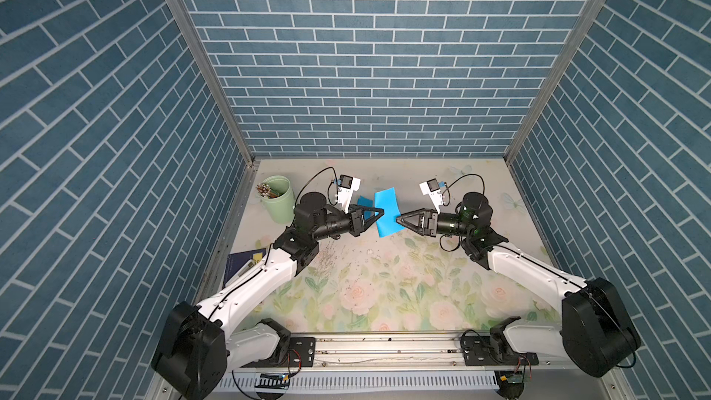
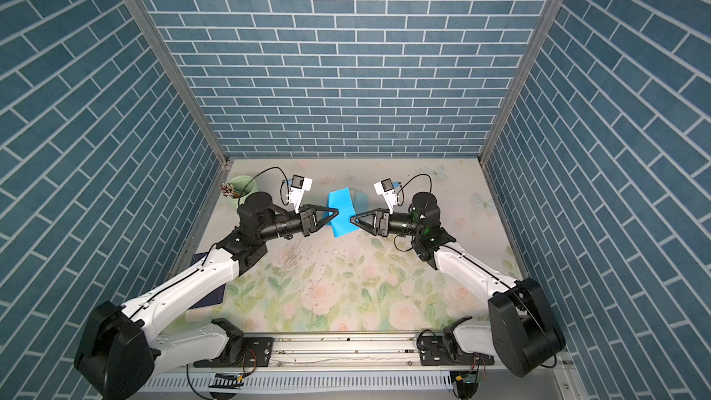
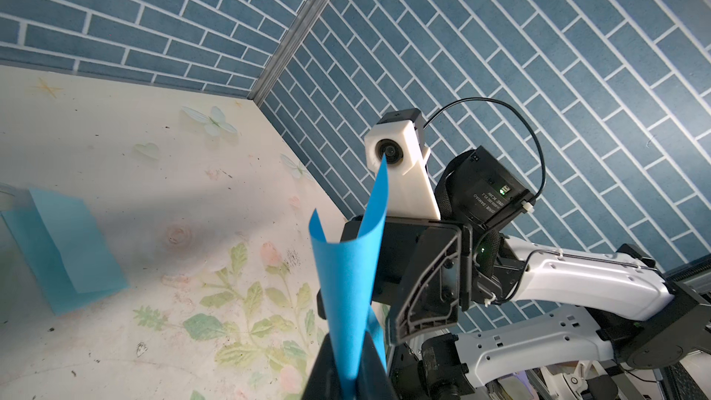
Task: Fold the square paper along the opposite sides
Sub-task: Fold the paper.
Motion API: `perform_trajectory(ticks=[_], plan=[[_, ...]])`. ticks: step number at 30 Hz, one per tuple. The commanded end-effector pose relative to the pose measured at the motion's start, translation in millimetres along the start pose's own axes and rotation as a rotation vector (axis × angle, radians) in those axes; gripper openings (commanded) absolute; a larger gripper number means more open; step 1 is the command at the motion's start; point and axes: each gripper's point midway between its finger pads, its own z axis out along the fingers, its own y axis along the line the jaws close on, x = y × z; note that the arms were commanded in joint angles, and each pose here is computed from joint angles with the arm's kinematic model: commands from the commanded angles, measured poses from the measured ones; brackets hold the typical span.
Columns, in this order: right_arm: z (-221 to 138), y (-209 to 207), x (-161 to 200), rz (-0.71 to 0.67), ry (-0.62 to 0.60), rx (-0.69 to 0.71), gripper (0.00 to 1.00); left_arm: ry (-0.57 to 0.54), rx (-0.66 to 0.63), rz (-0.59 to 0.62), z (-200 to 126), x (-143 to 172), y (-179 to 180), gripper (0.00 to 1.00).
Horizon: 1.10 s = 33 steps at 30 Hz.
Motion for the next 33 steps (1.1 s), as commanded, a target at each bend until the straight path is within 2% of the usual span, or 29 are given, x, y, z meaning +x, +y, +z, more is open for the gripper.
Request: perform_trajectory(ticks=[1, 9, 10, 13, 14, 16, 19, 23, 24, 30, 33], plan=[[-3, 16, -6, -0.045, -0.01, -0.036, 0.37, -0.011, 0.009, 0.032, -1, -7, -7, 0.12], [-1, 18, -11, -0.046, -0.01, -0.042, 0.03, -0.008, -0.004, 0.033, -2, -3, -4, 0.12], [-1, 18, -11, -0.046, -0.01, -0.042, 0.0, -0.005, -0.009, 0.031, -2, -2, -2, 0.13], [-2, 20, -12, -0.052, -0.012, -0.042, 0.0, -0.003, -0.021, 0.037, -1, -3, 0, 0.15], [-2, 22, -13, -0.059, -0.012, -0.043, 0.0, -0.003, -0.029, 0.041, -1, -4, 1, 0.19], [-3, 26, -15, -0.073, -0.013, -0.039, 0.0, -0.008, -0.048, 0.059, -2, -8, 2, 0.34], [-5, 32, -19, -0.103, -0.012, -0.028, 0.0, -0.041, -0.072, 0.089, -11, -23, 1, 0.69], [-7, 48, -32, -0.16, -0.02, -0.028, 0.0, -0.132, -0.059, 0.089, -35, -52, 0, 0.97], [-7, 53, -35, -0.177, -0.023, -0.035, 0.0, -0.151, -0.033, 0.07, -40, -56, -1, 1.0], [-6, 84, -56, -0.276, -0.039, -0.103, 0.0, -0.201, 0.153, -0.023, -44, -56, -21, 1.0], [-6, 96, -64, -0.303, -0.054, -0.144, 0.0, -0.2, 0.201, -0.041, -41, -53, -30, 1.0]])
